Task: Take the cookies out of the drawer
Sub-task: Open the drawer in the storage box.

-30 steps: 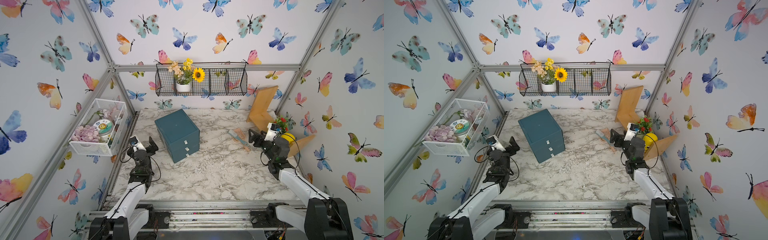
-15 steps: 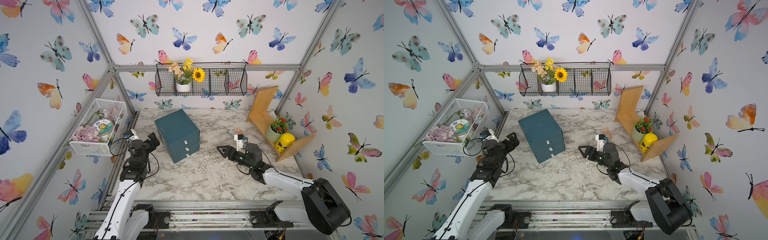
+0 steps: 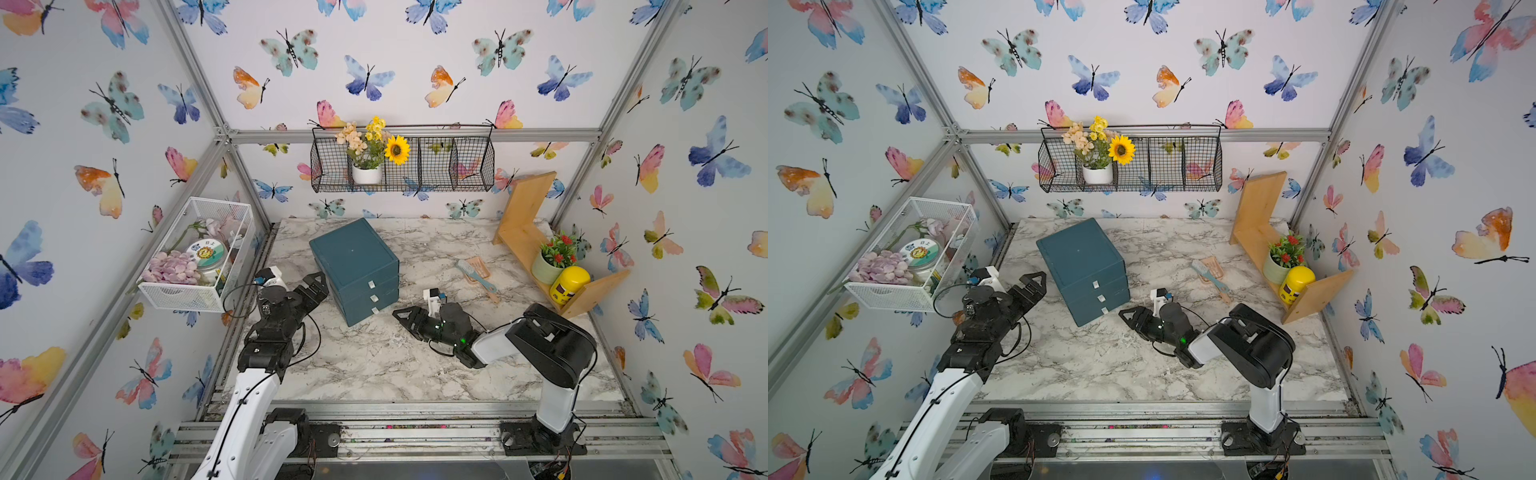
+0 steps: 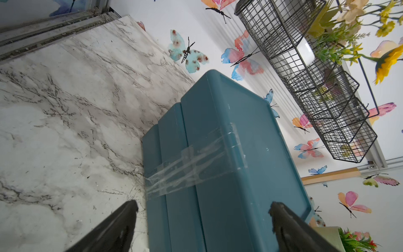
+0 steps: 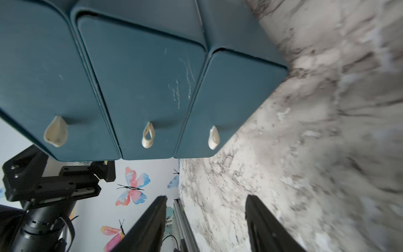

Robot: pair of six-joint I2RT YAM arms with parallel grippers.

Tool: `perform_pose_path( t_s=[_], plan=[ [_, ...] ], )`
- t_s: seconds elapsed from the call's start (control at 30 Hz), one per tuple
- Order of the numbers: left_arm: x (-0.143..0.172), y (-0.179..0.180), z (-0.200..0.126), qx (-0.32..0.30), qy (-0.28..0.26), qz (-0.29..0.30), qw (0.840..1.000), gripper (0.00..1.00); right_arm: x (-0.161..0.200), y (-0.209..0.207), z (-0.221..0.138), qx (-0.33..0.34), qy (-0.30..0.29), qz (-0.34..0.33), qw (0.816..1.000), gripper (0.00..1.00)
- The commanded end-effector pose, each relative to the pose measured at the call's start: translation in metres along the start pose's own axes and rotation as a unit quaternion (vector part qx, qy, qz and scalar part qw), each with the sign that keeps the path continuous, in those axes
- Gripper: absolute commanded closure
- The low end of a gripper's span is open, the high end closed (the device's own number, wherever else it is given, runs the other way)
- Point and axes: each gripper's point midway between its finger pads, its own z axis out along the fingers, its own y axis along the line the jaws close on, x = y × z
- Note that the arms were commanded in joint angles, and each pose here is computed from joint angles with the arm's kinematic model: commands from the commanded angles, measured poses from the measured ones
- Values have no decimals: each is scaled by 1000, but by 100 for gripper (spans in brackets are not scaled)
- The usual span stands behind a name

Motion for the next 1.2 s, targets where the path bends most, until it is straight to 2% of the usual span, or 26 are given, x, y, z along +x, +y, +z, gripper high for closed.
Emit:
perform_pose_path(
  t_s=[0.0,0.4,0.77,1.0,1.17],
  plan=[
    [9,-8,-4,23,27,-11,999,1,-7,11,12,-33,-26,15,999,39],
    [18,-16,0,57,44,-34,997,1,4,-16,56,-5,-13,28,1000,46],
    [28,-16,6,71,63,-43,995,1,0,-19,72,-10,-22,48,999,56],
    [32,-15,8,73,69,-43,994,2,3,-24,80,-7,-14,54,998,67],
    [35,-14,10,75,74,-45,993,1,2,-24,79,-8,-19,56,998,79]
  ],
)
